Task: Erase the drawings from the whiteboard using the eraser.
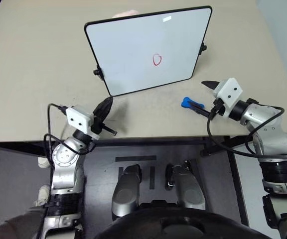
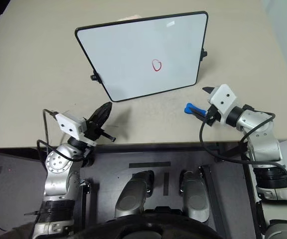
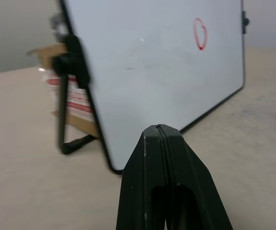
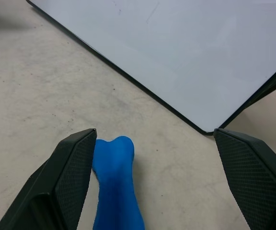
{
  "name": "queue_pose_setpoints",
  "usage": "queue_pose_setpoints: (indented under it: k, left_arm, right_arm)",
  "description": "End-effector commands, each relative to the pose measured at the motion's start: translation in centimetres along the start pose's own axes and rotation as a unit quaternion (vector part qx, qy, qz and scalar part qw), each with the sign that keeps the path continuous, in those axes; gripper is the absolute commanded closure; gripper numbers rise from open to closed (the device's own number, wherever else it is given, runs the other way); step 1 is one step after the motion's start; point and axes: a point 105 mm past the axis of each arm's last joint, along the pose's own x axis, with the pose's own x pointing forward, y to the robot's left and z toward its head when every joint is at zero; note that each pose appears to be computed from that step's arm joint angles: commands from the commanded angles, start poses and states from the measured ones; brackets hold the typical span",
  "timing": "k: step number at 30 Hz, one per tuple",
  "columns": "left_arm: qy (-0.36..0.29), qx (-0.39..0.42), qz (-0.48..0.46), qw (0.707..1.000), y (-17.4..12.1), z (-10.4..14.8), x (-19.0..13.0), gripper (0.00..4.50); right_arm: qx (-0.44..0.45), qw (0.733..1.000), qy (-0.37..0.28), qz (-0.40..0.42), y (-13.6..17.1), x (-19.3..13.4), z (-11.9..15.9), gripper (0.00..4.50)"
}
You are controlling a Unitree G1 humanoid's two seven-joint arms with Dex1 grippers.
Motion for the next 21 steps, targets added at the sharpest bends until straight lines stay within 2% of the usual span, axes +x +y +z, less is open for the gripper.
queue_pose_setpoints:
  k: [1, 7, 18, 21]
  left_arm:
    - [-0.016, 0.02, 0.022, 0.999, 1.2, 1.4, -0.8, 4.5]
    - [-0.013, 0.027, 0.039, 0.999, 1.8, 1.4, -1.3, 4.5]
    - [-0.035, -0.009, 0.007, 0.999, -1.4, 0.8, 0.8, 4.5]
    - [-0.042, -0.016, 0.001, 0.999, -1.6, 1.1, 1.0, 4.5]
  right_arm:
    - [-0.015, 1.0, -0.025, 0.007, -0.3, 0.2, 1.4, 0.37]
    - [-0.019, 0.999, -0.039, 0.02, -0.2, 0.7, 2.1, 0.37]
    - [-0.006, 1.0, -0.022, 0.009, -0.8, -0.6, 1.4, 0.37]
    - [-0.008, 1.0, -0.021, 0.021, -0.1, -0.3, 1.9, 0.37]
